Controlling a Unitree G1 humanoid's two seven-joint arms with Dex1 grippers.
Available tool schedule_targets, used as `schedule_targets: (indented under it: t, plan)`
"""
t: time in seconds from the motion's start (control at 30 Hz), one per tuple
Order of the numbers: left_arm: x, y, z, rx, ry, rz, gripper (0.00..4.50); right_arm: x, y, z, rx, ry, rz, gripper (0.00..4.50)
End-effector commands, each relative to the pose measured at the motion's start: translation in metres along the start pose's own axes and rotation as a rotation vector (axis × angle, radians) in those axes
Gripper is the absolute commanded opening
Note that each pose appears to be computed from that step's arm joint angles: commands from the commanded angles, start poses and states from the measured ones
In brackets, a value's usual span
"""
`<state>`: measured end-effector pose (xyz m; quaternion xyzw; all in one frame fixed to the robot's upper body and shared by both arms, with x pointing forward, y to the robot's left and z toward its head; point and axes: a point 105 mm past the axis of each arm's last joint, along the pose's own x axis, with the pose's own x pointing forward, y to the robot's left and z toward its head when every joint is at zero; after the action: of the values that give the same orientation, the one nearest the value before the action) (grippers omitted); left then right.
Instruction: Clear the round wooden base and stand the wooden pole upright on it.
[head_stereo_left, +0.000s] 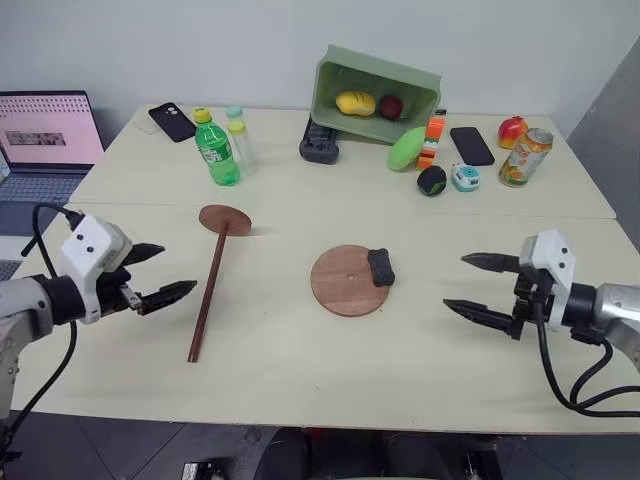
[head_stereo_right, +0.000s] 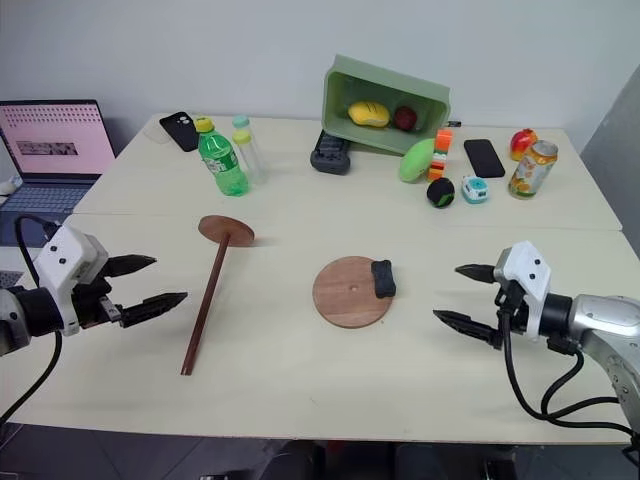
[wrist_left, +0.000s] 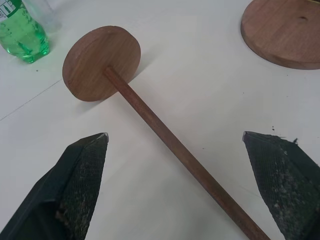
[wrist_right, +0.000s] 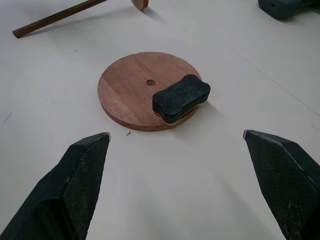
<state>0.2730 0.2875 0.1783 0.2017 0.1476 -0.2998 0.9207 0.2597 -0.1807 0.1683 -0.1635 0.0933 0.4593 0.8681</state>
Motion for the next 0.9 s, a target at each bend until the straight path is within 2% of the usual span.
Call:
schedule_targets:
  t: [0.03,0.6,0.73,0.9]
  plan:
    - [-0.002,0.004,0.012,0.042,-0.033,0.018,4.5,0.0,0.002,0.01,-0.047,-0.022,-0.002,4.5]
    - [-0.004,-0.003,0.011,0.078,-0.012,-0.062,4.5,-0.001,0.001,0.007,-0.024,-0.014,-0.006,4.5]
    - [0.002,-0.01,0.021,0.098,-0.03,-0.117,4.5,-0.001,-0.005,0.017,-0.032,-0.058,-0.058,4.5]
    - [0.013,-0.023,0.039,0.146,-0.075,-0.207,4.5,0.01,0.006,0.023,-0.048,-0.069,-0.071,4.5]
